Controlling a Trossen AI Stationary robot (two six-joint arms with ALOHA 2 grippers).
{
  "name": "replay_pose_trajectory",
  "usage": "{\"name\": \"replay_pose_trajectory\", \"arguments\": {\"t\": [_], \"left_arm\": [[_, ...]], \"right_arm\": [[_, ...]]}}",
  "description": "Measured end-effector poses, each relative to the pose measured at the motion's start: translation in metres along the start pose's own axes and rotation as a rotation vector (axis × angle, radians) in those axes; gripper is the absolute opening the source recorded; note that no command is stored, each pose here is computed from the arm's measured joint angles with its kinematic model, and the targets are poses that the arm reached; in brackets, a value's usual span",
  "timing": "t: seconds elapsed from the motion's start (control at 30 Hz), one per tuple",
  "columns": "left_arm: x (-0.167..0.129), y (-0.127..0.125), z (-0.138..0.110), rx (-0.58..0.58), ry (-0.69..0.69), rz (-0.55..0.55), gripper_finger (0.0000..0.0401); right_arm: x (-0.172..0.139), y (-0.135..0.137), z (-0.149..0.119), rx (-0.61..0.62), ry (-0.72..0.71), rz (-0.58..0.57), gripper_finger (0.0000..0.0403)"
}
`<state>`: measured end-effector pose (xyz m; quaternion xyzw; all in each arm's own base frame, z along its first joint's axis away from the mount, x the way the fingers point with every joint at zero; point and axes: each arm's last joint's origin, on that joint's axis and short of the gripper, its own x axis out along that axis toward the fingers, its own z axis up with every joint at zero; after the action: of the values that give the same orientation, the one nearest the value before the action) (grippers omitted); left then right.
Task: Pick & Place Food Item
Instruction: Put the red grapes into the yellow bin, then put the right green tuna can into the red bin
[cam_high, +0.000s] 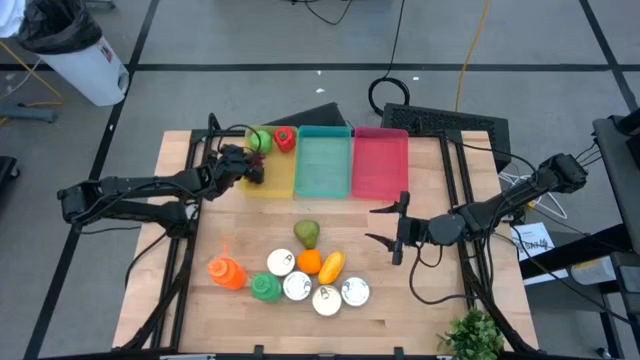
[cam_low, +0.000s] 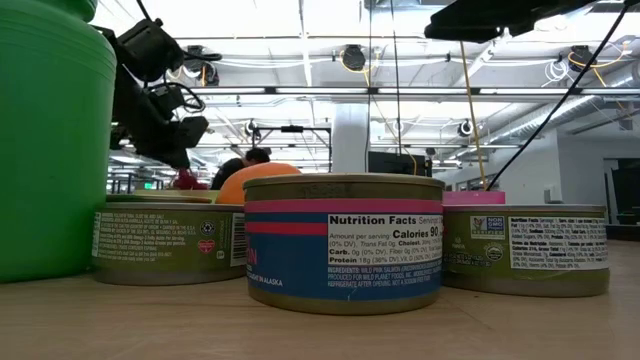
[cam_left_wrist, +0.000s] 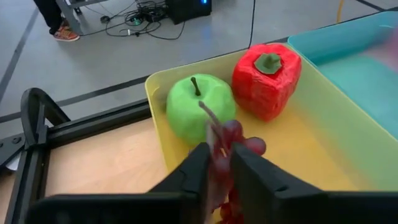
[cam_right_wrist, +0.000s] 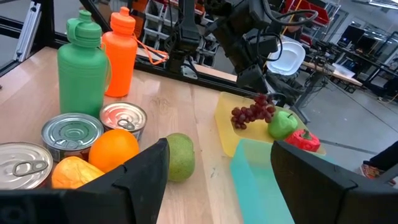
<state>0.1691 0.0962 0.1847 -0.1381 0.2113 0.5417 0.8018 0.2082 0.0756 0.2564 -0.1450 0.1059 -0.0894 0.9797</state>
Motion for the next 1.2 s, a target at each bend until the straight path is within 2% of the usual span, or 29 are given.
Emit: {"name": "replay_pose_trajectory", "arguments": {"t": [0.17,0.27,0.53,0.6,0.73,0.87,1.0,1.2], "left_arm": [[0.0,0.001,0.0,-0.019,-0.015,0.031,0.016],[0.0,0.001,0.0,0.01,-0.011,0.026,0.0194],[-0.001,0.0,0.001,0.006,-0.005,-0.008,0.0235],[-0.003,0.0,0.002,-0.003,-0.007,-0.033,0.0236],[-0.004,-0.001,0.005,-0.022,-0.012,-0.082,0.0232],[-0.004,-0.003,0.007,-0.036,-0.02,-0.115,0.023],[-0.004,-0.003,0.007,-0.039,-0.023,-0.119,0.0232],[-0.004,-0.003,0.007,-0.039,-0.023,-0.119,0.0228]], "right_arm": [[0.0,0.0,0.0,0.003,0.0,0.0,0.0263],[0.0,0.0,0.0,0.003,0.0,0.0,0.0263],[0.0,0.001,0.0,0.019,-0.003,0.014,0.0263],[0.0,0.003,0.001,0.079,-0.017,0.093,0.0263],[0.007,0.018,0.002,0.199,-0.046,0.331,0.0263],[0.024,0.041,0.008,0.197,0.082,0.381,0.0263],[0.046,0.069,0.017,0.168,0.286,0.405,0.0263],[0.071,0.105,-0.005,0.051,0.628,0.355,0.0263]]}}
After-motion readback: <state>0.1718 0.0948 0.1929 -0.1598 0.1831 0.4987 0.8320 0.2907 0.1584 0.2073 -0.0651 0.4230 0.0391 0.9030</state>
